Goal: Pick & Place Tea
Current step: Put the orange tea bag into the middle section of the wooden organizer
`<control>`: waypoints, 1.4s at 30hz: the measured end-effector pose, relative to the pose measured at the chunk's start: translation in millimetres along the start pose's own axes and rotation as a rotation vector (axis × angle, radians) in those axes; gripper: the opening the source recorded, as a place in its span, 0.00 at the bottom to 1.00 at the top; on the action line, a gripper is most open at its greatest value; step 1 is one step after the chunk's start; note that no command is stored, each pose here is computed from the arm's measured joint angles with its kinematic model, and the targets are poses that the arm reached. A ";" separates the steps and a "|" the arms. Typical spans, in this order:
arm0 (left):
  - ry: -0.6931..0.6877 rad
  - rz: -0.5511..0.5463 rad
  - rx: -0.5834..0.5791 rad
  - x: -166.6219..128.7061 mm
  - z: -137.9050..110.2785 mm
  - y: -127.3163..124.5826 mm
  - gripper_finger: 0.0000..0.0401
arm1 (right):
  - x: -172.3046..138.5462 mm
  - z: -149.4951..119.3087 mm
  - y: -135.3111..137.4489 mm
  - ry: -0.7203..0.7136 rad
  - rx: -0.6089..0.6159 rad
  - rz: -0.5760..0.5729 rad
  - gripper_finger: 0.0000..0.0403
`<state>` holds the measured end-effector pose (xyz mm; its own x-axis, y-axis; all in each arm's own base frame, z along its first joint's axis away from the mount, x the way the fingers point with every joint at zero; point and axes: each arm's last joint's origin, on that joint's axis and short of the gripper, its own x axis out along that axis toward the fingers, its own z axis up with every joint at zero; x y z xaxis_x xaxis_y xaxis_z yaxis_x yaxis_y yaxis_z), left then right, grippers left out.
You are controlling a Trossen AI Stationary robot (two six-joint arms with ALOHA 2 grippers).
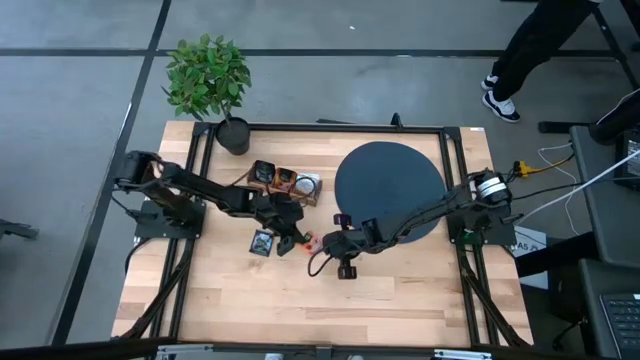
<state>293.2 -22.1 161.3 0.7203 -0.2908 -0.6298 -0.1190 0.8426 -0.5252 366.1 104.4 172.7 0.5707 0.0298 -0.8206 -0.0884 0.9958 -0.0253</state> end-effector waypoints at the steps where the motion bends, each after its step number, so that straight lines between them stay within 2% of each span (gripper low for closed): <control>1: 0.008 0.005 0.010 -5.2 -0.1 -1.5 0.01 | -4.5 1.8 -0.2 -0.012 -0.011 0.001 0.01; 5: 0.001 0.027 0.057 -27.0 2.0 -8.7 0.01 | -11.3 7.2 0.9 -0.053 -0.044 0.037 0.01; 9: -0.006 0.115 0.110 -51.7 4.3 -14.0 0.01 | -7.3 7.2 1.6 -0.142 -0.066 0.050 0.01; 12: 0.045 0.226 0.134 -72.6 8.0 -17.4 0.01 | 0.4 -13.1 -0.4 -0.199 -0.054 0.068 0.01; 15: 0.093 0.329 0.186 -93.1 15.1 -21.9 0.01 | 2.8 -30.5 -5.8 -0.310 0.014 0.087 0.01; 21: 0.162 0.482 0.363 -122.9 38.1 -23.9 0.01 | 7.4 -59.9 -12.7 -0.461 0.128 0.122 0.01; 26: 0.227 0.515 0.500 -133.7 50.0 -11.2 0.01 | 8.7 -68.9 -13.4 -0.465 0.151 0.129 0.01; 35: 0.306 0.569 0.600 -142.5 59.2 19.4 0.01 | 7.0 -65.6 -13.3 -0.498 0.120 0.125 0.01; 42: 0.376 0.562 0.668 -131.6 61.7 31.0 0.01 | 6.8 -63.1 -20.1 -0.521 0.116 0.106 0.01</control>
<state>236.8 70.3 263.2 0.3953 0.2076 -0.8948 0.1183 0.9545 0.2737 320.2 79.1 131.6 0.8951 0.1408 -0.4232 -0.0940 0.9871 0.1295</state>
